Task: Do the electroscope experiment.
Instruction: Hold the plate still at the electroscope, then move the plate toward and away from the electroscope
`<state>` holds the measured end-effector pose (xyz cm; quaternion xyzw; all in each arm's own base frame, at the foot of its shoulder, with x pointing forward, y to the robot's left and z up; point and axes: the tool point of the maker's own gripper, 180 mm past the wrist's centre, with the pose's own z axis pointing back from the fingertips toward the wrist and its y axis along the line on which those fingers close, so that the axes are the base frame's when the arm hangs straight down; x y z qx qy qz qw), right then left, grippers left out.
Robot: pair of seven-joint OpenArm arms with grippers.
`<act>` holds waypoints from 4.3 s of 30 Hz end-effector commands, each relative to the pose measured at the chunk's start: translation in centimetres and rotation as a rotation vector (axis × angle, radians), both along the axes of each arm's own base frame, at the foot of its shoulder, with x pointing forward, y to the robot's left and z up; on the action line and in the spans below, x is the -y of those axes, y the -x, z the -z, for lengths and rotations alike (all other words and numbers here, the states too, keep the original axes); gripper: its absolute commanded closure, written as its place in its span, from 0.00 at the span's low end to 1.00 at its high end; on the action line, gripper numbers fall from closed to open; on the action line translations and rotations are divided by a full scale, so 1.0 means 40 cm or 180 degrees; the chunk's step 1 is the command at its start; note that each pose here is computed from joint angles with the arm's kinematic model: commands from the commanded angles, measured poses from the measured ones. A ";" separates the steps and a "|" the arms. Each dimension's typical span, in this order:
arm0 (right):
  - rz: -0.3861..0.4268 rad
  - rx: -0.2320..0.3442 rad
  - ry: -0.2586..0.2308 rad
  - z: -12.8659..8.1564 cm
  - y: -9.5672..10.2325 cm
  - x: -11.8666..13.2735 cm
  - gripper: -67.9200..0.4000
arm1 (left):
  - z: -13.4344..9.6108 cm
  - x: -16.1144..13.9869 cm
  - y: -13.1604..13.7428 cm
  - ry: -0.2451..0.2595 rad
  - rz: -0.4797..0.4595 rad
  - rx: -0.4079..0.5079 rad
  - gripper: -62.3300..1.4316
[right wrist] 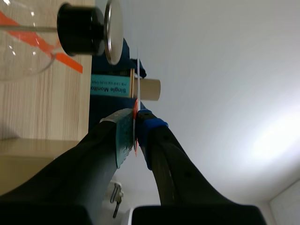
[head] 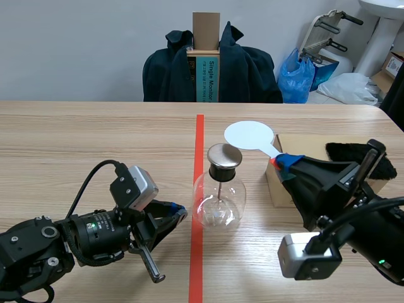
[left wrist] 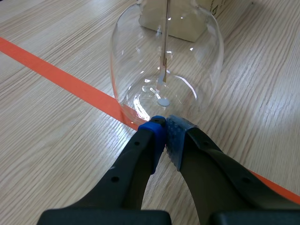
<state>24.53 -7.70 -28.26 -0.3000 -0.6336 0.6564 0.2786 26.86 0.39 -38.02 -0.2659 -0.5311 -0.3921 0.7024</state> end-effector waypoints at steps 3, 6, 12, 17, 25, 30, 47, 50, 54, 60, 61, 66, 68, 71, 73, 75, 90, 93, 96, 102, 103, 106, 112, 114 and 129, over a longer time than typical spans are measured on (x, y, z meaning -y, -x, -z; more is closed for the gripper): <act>0.0234 0.0078 -0.0007 -0.015 -0.023 0.032 0.98 | -0.034 0.014 -0.015 0.0110 0.0005 0.0095 0.95; 0.0482 0.0089 -0.0013 -0.017 -0.043 0.061 0.98 | -0.034 0.014 -0.015 0.0110 0.0005 0.0095 0.95; 0.0986 0.0109 -0.0026 -0.021 -0.077 0.123 0.98 | -0.035 0.014 -0.015 0.0111 0.0005 0.0096 0.95; 0.1286 0.0121 -0.0033 -0.023 -0.092 0.163 0.98 | -0.034 0.014 -0.015 0.0110 0.0005 0.0096 0.95; 0.1239 0.0120 -0.0030 -0.023 -0.090 0.157 0.98 | -0.034 0.014 -0.015 0.0110 0.0005 0.0096 0.95; 0.0862 0.0108 0.0000 -0.019 -0.069 0.108 0.98 | -0.034 0.014 -0.015 0.0110 0.0005 0.0096 0.95; -0.0462 0.0046 0.0123 0.002 0.045 -0.038 0.98 | -0.034 0.014 -0.015 0.0109 0.0005 0.0095 0.95; -0.0533 0.0042 0.0125 0.003 0.052 -0.045 0.98 | -0.034 0.014 -0.015 0.0109 0.0005 0.0095 0.95; -0.0581 0.0039 0.0126 0.003 0.058 -0.049 0.98 | -0.034 0.014 -0.015 0.0109 0.0005 0.0095 0.95; -0.0579 0.0039 0.0126 0.003 0.058 -0.049 0.98 | -0.034 0.014 -0.015 0.0109 0.0005 0.0095 0.95; -0.0576 0.0039 0.0125 0.003 0.057 -0.048 0.98 | -0.034 0.014 -0.015 0.0109 0.0005 0.0095 0.95; -0.0463 0.0046 0.0122 0.002 0.045 -0.038 0.98 | -0.034 0.014 -0.015 0.0109 0.0005 0.0095 0.95; -0.0361 0.0051 0.0120 0.001 0.034 -0.029 0.98 | -0.034 0.014 -0.015 0.0109 0.0005 0.0095 0.95; -0.0132 0.0063 0.0114 -0.002 0.011 -0.007 0.98 | -0.034 0.014 -0.015 0.0109 0.0005 0.0095 0.95; 0.0056 0.0075 0.0108 -0.004 -0.007 0.013 0.98 | -0.034 0.014 -0.015 0.0109 0.0005 0.0095 0.95; 0.0259 0.0086 0.0103 -0.006 -0.025 0.035 0.98 | -0.034 0.014 -0.015 0.0109 0.0005 0.0095 0.95; 0.1357 0.0149 0.0072 -0.019 -0.096 0.173 0.98 | -0.034 0.014 -0.015 0.0109 0.0005 0.0095 0.95; 0.1330 0.0146 0.0074 -0.019 -0.094 0.169 0.98 | -0.034 0.014 -0.015 0.0109 0.0005 0.0095 0.95; 0.1165 0.0137 0.0079 -0.017 -0.087 0.147 0.98 | -0.034 0.014 -0.015 0.0109 0.0005 0.0095 0.95; 0.0690 0.0110 0.0091 -0.011 -0.059 0.086 0.98 | -0.034 0.014 -0.015 0.0109 0.0005 0.0095 0.95; 0.0601 0.0105 0.0094 -0.010 -0.052 0.075 0.98 | -0.034 0.014 -0.015 0.0109 0.0005 0.0095 0.95; 0.0310 0.0089 0.0101 -0.007 -0.030 0.041 0.98 | -0.034 0.014 -0.015 0.0109 0.0005 0.0095 0.95; -0.0170 0.0061 0.0114 -0.001 0.014 -0.010 0.98 | -0.034 0.014 -0.015 0.0109 0.0005 0.0095 0.95; -0.0297 0.0054 0.0117 0.000 0.027 -0.023 0.98 | -0.034 0.014 -0.015 0.0109 0.0005 0.0095 0.95; -0.0661 0.0033 0.0126 0.004 0.067 -0.056 0.98 | -0.034 0.014 -0.015 0.0109 0.0005 0.0095 0.95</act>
